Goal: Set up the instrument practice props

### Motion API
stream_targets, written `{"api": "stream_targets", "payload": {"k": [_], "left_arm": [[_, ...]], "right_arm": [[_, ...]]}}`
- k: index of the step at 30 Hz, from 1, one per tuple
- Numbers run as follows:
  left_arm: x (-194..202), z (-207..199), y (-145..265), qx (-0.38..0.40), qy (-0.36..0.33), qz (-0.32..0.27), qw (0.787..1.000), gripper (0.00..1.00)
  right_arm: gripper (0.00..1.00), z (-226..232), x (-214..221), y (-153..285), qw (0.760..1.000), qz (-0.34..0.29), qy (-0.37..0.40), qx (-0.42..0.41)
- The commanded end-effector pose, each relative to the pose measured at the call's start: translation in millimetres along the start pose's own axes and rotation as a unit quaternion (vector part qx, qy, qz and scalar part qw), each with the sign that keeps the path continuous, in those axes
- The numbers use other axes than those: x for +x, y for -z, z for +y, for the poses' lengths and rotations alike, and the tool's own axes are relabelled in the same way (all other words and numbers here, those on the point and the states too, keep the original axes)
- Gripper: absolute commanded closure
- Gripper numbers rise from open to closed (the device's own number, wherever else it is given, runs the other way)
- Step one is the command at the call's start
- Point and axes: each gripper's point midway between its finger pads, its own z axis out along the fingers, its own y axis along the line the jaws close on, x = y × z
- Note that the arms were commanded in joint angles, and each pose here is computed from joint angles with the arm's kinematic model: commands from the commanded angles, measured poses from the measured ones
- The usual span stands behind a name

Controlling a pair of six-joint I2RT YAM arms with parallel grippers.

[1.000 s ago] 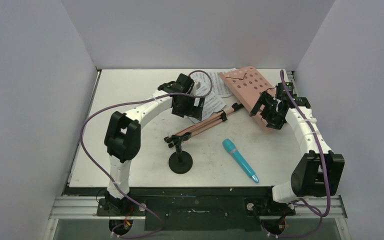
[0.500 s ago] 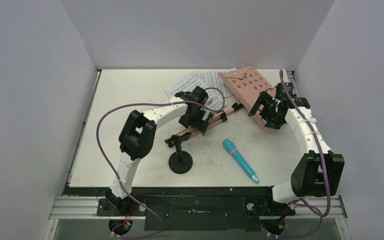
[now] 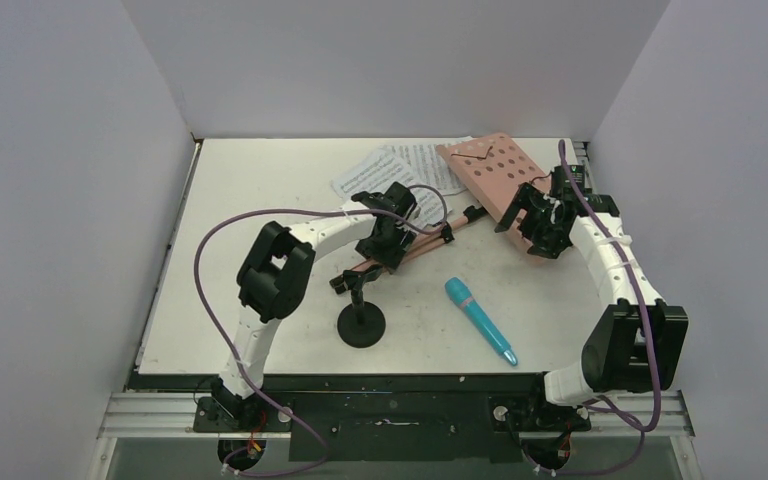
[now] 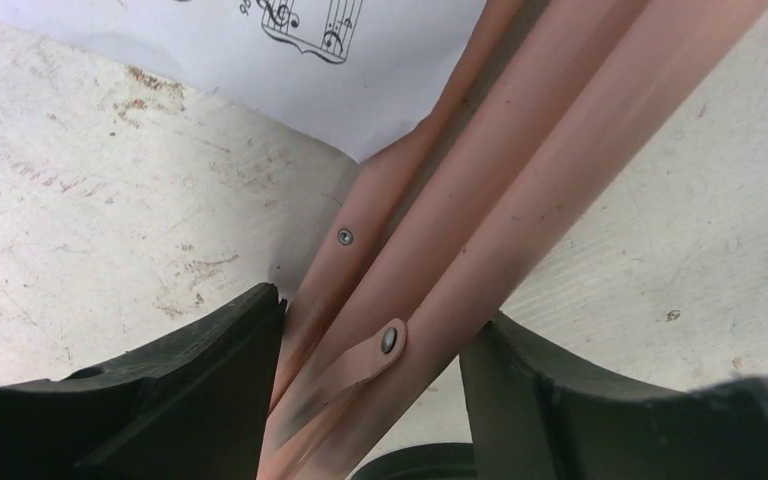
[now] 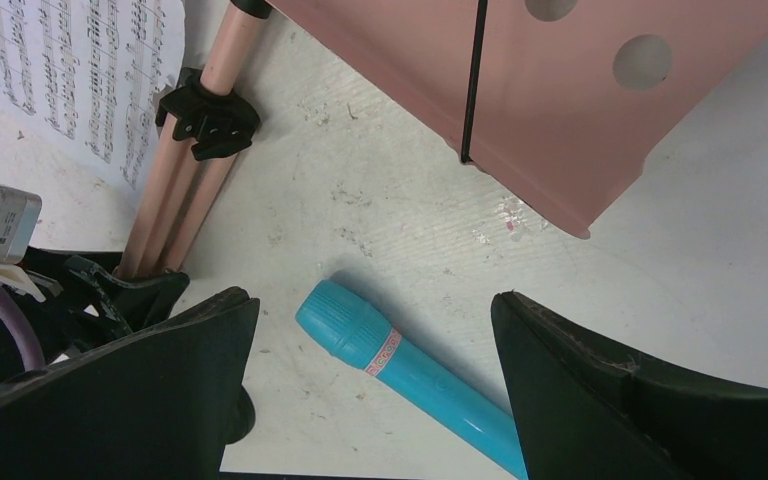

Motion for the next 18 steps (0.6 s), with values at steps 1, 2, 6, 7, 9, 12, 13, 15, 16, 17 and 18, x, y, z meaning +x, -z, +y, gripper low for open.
{"api": "stream_targets", "payload": {"k": [1, 2, 6, 7, 9, 12, 13, 15, 16, 17, 18], "left_arm": [[10, 22, 15, -0.041, -0.019, -0.001, 0.999, 0.48], [13, 24, 16, -0.043, -0.020, 0.000, 0.999, 0.50], [27, 31, 20, -0.045, -0.014, 0.003, 0.999, 0.53], [31, 33, 20, -0.043, -0.008, 0.004, 0.999, 0.53], [42, 37, 20, -0.035, 0.004, 0.011, 0.999, 0.54], [60, 45, 19, -0.027, 0.029, 0.024, 0.999, 0.56], [66, 48, 19, -0.026, 0.040, 0.028, 0.998, 0.56], [76, 55, 21, -0.021, 0.058, 0.035, 0.997, 0.57], [79, 57, 23, -0.019, 0.063, 0.034, 0.997, 0.57], [83, 59, 24, -0.019, 0.067, 0.035, 0.997, 0.57], [87, 61, 27, -0.019, 0.068, 0.032, 0.997, 0.57]], "right_arm": [[0.10, 16, -14, 0, 1.000, -0.013, -0.009, -0.027], [0.10, 17, -15, 0, 0.999, -0.013, -0.009, -0.029], [0.10, 22, -16, -3, 0.999, -0.008, -0.015, -0.038], [0.10, 23, -16, -3, 0.999, -0.006, -0.016, -0.041], [0.10, 25, -16, -5, 0.999, -0.002, -0.019, -0.045], [0.10, 25, -15, -7, 0.999, 0.001, -0.022, -0.047], [0.10, 26, -14, -8, 0.999, 0.002, -0.022, -0.047], [0.10, 25, -14, -8, 0.999, 0.003, -0.023, -0.047], [0.10, 26, -14, -9, 0.999, 0.003, -0.024, -0.047], [0.10, 25, -14, -9, 0.999, 0.003, -0.024, -0.047], [0.10, 25, -14, -9, 0.999, 0.003, -0.024, -0.047]]}}
